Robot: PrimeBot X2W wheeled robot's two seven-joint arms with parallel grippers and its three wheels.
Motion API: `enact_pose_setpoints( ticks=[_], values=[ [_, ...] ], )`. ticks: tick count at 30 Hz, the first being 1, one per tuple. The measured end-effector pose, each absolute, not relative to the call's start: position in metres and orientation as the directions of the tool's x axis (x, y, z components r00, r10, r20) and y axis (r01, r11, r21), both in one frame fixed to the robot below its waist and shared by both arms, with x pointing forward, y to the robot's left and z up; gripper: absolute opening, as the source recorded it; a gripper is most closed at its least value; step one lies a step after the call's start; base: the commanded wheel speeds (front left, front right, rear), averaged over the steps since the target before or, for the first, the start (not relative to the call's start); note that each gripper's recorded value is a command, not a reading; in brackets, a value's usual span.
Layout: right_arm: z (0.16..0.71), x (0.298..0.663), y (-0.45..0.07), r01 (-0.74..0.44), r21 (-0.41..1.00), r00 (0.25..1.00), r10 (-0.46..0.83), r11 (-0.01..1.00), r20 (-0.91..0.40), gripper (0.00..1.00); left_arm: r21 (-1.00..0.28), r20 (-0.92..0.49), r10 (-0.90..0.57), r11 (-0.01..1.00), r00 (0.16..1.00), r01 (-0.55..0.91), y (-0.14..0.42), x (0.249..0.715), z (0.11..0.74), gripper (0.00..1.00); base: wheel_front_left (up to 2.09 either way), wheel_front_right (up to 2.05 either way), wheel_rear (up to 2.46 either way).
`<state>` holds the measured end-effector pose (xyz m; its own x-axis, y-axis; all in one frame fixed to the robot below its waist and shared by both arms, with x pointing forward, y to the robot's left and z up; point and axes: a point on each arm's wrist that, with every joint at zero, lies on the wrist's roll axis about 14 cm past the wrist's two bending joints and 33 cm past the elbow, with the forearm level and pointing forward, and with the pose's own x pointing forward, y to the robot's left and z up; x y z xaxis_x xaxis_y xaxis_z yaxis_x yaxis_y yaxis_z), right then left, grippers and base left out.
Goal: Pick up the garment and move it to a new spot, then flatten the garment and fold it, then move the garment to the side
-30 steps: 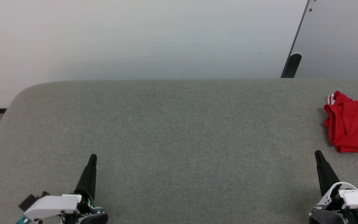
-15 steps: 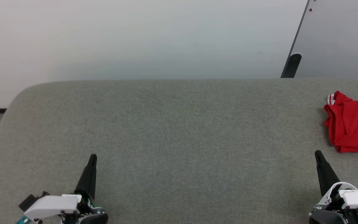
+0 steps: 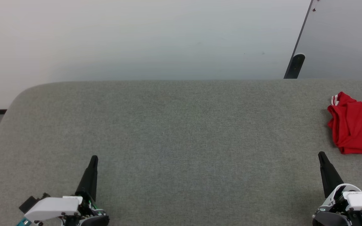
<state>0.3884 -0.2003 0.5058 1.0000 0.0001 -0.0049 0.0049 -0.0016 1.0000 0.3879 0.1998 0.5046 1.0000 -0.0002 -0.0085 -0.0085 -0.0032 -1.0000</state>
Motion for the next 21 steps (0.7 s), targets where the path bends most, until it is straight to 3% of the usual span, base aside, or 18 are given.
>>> enact_pose_setpoints(
  ticks=[21],
  values=[
    [0.5057, 0.3884, -0.2002, 0.005, 1.0, 1.0, 0.0, -0.002, -0.005, 0.0, -1.0, -0.008, -0.001, -0.003, 1.0, -0.008, 0.1997, 0.3879, 0.5046, 0.0, 0.0, 0.0, 0.0]
  ],
)
